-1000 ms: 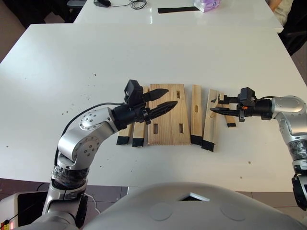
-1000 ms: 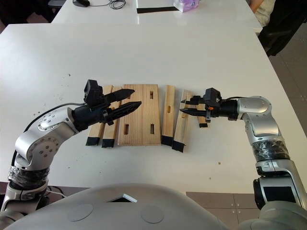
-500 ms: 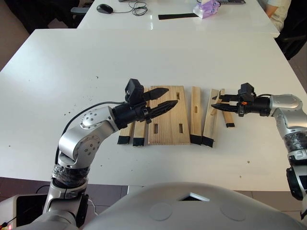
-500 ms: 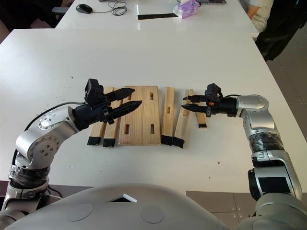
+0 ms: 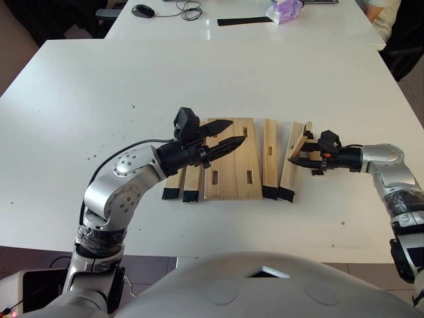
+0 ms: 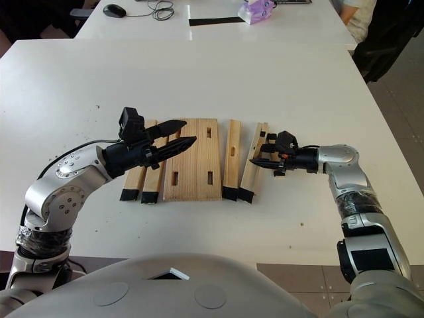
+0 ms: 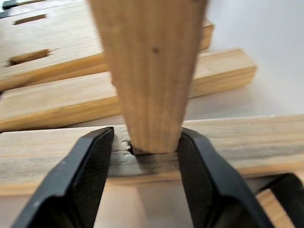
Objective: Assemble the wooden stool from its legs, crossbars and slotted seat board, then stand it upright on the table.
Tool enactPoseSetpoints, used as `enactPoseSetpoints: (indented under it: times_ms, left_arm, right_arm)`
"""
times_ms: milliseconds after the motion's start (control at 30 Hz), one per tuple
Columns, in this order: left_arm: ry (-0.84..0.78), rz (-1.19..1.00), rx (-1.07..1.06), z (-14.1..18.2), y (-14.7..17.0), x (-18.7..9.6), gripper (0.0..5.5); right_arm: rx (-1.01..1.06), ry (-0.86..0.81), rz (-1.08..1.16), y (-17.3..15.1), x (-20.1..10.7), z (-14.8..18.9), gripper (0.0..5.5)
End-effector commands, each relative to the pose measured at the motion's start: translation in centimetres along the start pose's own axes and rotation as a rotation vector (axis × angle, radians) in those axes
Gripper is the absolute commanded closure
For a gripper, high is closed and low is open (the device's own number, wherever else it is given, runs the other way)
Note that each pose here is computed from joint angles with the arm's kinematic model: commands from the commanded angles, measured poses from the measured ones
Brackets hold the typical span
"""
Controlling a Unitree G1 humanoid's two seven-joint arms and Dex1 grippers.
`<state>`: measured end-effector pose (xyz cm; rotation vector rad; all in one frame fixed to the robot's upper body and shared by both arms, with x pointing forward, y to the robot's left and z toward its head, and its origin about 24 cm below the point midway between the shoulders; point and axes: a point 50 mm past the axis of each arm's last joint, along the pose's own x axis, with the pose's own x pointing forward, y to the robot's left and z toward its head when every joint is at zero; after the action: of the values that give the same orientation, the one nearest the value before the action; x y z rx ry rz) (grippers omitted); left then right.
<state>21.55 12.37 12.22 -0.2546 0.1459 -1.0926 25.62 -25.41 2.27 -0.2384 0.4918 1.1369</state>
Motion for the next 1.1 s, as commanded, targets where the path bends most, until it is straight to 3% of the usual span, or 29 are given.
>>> enactPoseSetpoints:
  times_ms: [33,367,533,867,1100]
  left_arm:
    - [0.007,0.009,0.015,0.1,0.1,0.0,2.58]
    - [-0.015,0.058,0.005,-0.2,0.3,-0.1,2.58]
    - [-0.018,0.064,0.008,-0.3,0.3,-0.1,2.58]
    - [-0.013,0.053,0.013,-0.2,0.6,0.2,2.58]
    - [-0.014,0.053,0.010,-0.2,0.6,0.5,2.58]
  right_arm:
    - [0.063,0.075,-0.044,0.3,-0.8,-1.7,3.13]
    - [0.009,-0.364,-0.057,0.9,-6.0,10.2,3.13]
    - [-0.042,-0.482,-0.054,1.6,-6.8,14.0,3.13]
    - [-0.110,-0.490,-0.059,2.6,-2.5,14.8,3.13]
    - [-0.123,-0.483,-0.058,2.1,-1.5,15.6,3.40]
